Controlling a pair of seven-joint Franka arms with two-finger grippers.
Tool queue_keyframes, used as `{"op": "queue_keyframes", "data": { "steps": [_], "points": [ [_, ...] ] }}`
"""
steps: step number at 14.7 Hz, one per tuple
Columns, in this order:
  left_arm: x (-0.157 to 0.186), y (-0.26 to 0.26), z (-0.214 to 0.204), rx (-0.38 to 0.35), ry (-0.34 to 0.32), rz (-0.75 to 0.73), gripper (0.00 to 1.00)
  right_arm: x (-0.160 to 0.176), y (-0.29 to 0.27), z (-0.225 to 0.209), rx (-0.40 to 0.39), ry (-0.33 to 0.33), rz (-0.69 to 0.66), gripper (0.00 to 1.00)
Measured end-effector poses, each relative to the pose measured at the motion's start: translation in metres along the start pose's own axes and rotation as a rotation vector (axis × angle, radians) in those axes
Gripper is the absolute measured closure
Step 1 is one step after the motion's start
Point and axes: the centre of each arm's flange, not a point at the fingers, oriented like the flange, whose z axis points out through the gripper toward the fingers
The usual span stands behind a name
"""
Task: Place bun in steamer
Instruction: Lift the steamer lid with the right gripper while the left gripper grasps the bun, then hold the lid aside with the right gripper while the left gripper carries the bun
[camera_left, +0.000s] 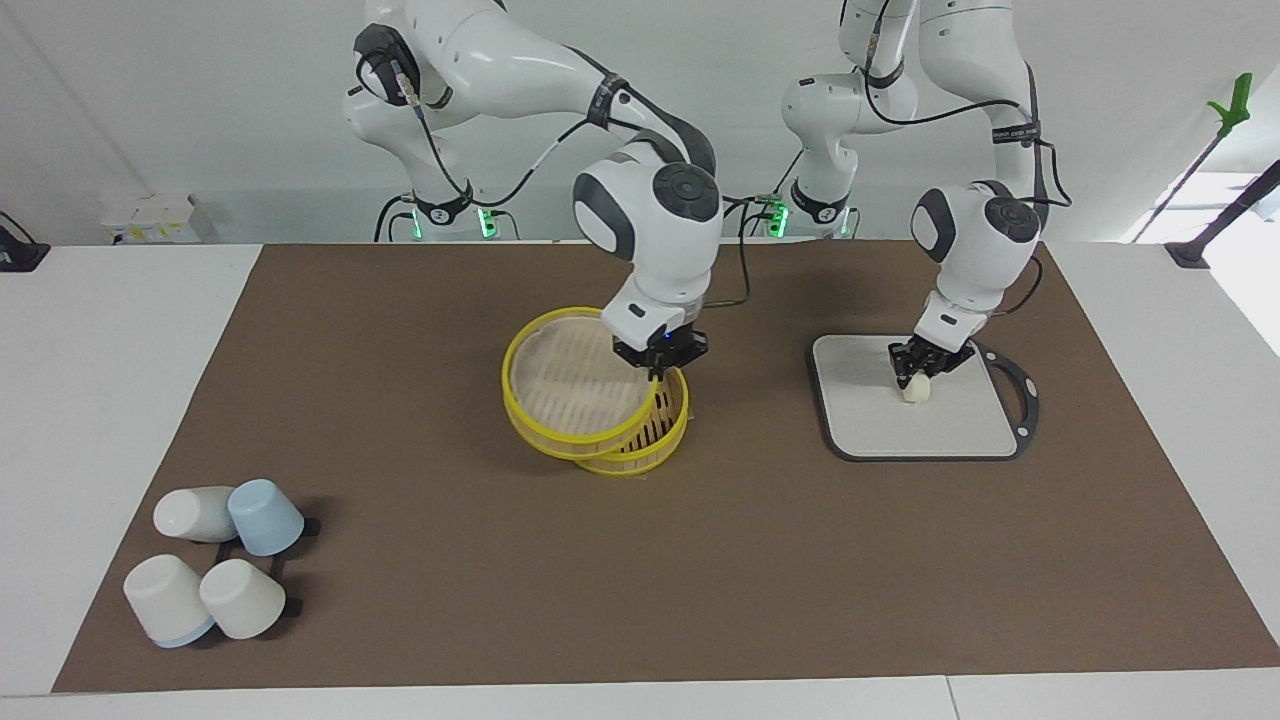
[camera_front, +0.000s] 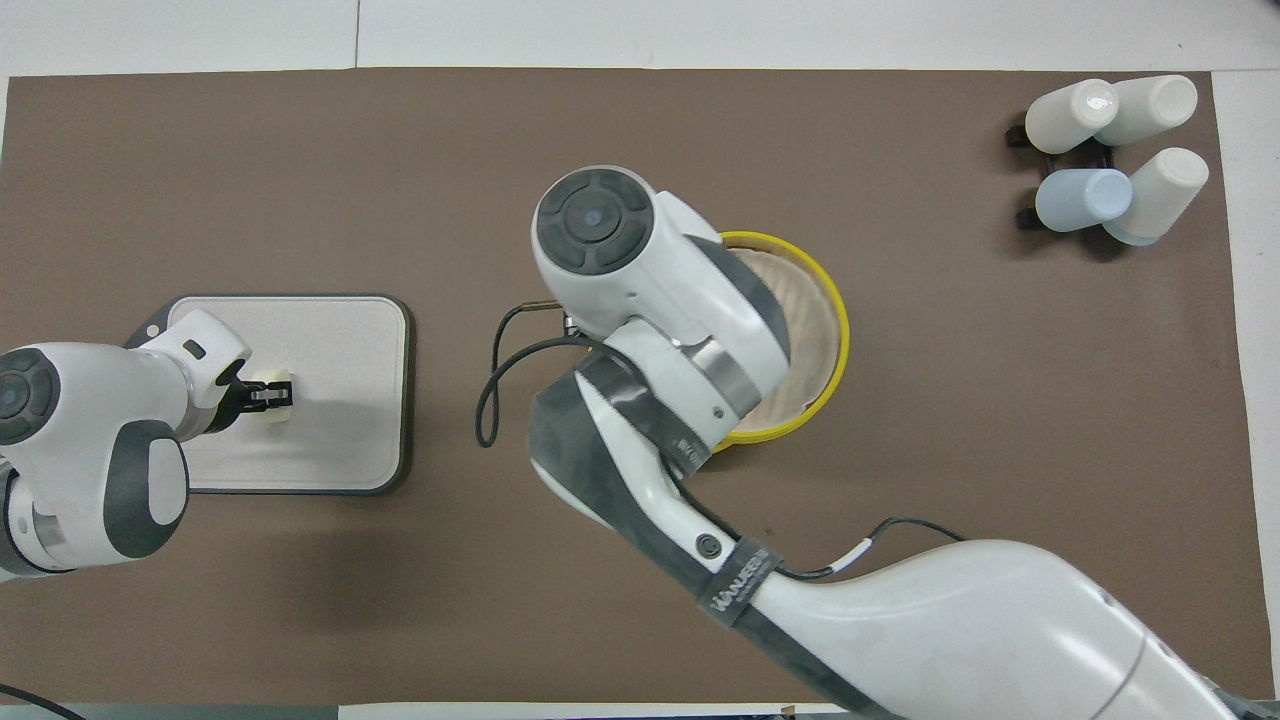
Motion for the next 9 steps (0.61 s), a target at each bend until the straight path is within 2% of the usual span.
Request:
{"op": "queue_keyframes", "data": {
  "steps": [3,5,7,9],
  "points": [
    [0.037,0.046,-0.055,-0.011,-0.056,-0.11,0.67,0.003,0.107,-0.041,-0.056,-0.103,-0.072,0.93],
    [0.065,0.119,-0.103,-0.045,-0.041,-0.23,0.67,-0.006,0.15,-0.053,-0.103,-0.173,-0.114,0.93],
    [0.069,0.213,-0.127,-0.077,-0.018,-0.31,0.67,-0.009,0.177,-0.052,-0.17,-0.214,-0.168,0.93],
    [0.05,0.301,-0.127,-0.105,-0.016,-0.34,0.67,-0.008,0.193,-0.043,-0.202,-0.248,-0.217,0.93]
  ]
}}
